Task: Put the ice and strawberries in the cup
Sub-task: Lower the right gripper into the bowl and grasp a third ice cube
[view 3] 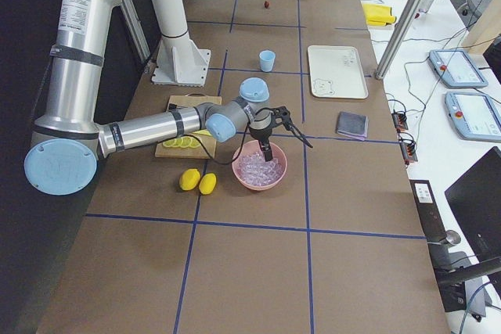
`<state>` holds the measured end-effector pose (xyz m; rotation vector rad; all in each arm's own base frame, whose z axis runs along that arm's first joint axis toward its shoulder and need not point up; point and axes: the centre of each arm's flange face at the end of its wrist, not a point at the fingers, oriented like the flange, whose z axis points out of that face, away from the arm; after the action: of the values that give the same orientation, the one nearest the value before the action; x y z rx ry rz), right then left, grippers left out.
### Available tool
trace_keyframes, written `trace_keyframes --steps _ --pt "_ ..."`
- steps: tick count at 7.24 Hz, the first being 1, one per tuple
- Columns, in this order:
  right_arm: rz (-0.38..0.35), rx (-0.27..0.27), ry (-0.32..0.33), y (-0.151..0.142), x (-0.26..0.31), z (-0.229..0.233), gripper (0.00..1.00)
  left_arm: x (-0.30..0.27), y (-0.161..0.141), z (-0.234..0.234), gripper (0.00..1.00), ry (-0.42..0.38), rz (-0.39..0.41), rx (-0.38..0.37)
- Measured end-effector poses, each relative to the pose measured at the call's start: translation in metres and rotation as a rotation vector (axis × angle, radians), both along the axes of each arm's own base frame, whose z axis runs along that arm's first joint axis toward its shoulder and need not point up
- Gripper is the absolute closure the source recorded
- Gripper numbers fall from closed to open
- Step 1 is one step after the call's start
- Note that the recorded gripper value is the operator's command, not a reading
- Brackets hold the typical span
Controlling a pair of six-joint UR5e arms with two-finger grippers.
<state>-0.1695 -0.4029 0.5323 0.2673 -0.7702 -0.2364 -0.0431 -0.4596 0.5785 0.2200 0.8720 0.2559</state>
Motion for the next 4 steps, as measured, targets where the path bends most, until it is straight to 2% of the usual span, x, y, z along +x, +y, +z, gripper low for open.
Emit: trace_keyframes --steps 4 --pt "0.001 -0.005 -0.019 0.014 -0.014 0.026 0.09 0.000 0.000 0.000 0.00 0.000 0.000 0.001"
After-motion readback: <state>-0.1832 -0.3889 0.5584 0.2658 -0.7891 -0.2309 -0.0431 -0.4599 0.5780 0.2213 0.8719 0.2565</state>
